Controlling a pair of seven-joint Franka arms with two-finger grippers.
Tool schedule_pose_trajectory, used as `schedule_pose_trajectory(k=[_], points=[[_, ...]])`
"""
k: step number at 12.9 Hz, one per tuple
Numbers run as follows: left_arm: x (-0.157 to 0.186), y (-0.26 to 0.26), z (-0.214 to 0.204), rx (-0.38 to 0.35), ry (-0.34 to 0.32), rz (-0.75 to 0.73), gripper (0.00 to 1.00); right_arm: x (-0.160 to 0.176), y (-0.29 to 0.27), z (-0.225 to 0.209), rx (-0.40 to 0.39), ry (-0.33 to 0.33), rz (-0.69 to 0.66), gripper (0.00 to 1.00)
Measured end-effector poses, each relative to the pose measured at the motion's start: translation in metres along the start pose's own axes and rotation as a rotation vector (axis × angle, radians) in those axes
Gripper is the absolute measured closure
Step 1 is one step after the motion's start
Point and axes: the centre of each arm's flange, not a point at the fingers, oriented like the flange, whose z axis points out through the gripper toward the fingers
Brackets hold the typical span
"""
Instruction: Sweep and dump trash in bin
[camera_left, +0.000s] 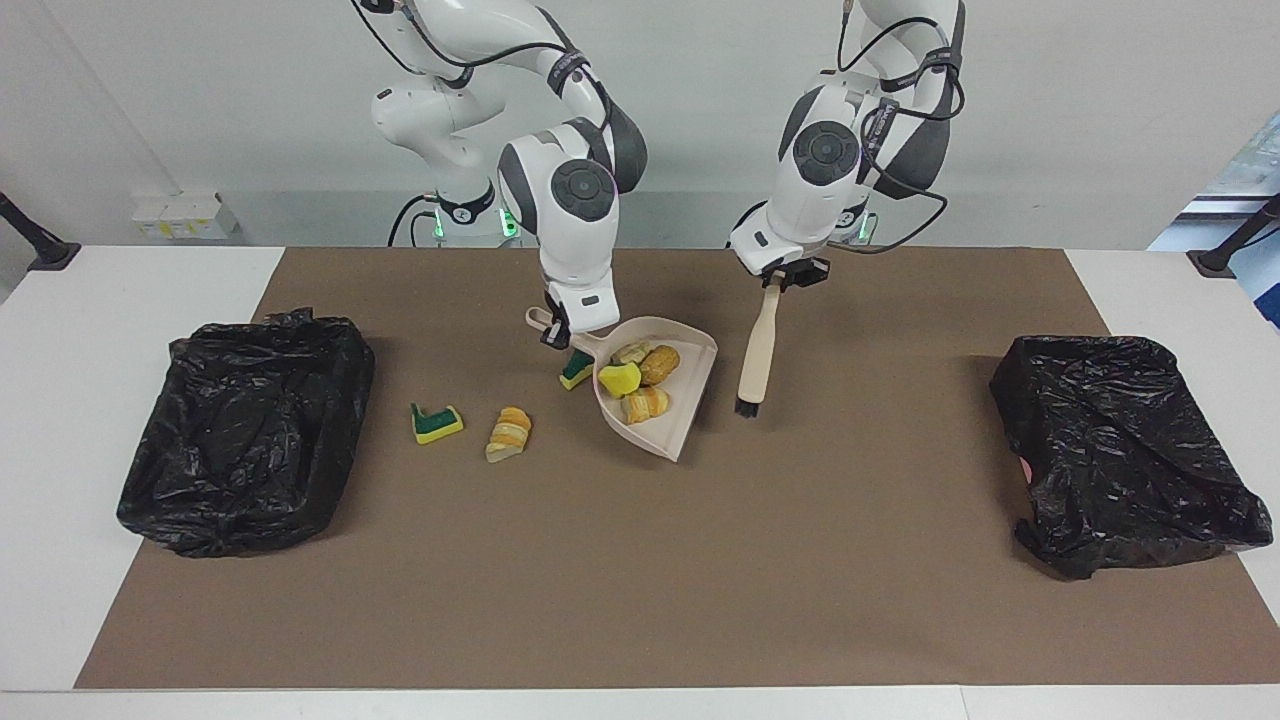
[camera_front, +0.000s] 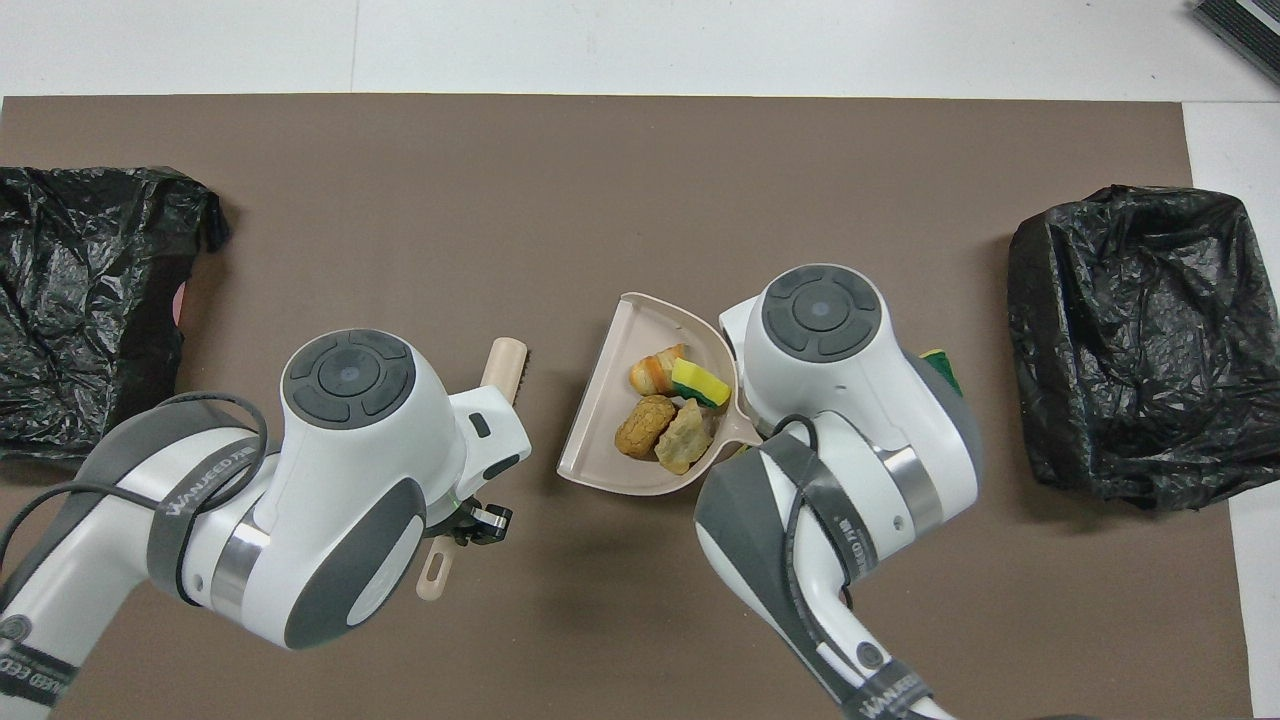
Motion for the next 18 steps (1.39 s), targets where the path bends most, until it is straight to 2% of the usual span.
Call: schedule_pose_trajectory(k=[4, 7, 11, 14, 16, 18], points=[[-0.018, 0.005, 0.024, 0.009, 0.0, -0.101, 0.74, -0.056, 0.039, -0.029, 0.017, -0.031, -0.139, 0.68], [-0.044, 0.011, 0.046, 0.013, 0.001, -0.121, 0.74, -0.116, 0.074, -0.049, -0.004, -0.058, -0.224, 0.68], [-0.061, 0.045, 0.057, -0.024, 0.033, -0.151, 0.74, -0.224, 0.114, -0.073, -0.04, -0.088, -0.269, 0.68], [-0.072, 0.079, 0.074, -0.033, 0.066, -0.196, 0.74, -0.317, 0.145, -0.069, -0.036, -0.109, -0.297, 0.68], [-0.076, 0.083, 0.088, -0.028, 0.069, -0.195, 0.74, -0.377, 0.167, -0.065, -0.09, -0.114, -0.337, 0.68], [-0.082, 0.091, 0.109, -0.026, 0.083, -0.193, 0.74, -0.425, 0.184, -0.066, -0.176, -0.139, -0.355, 0.68]])
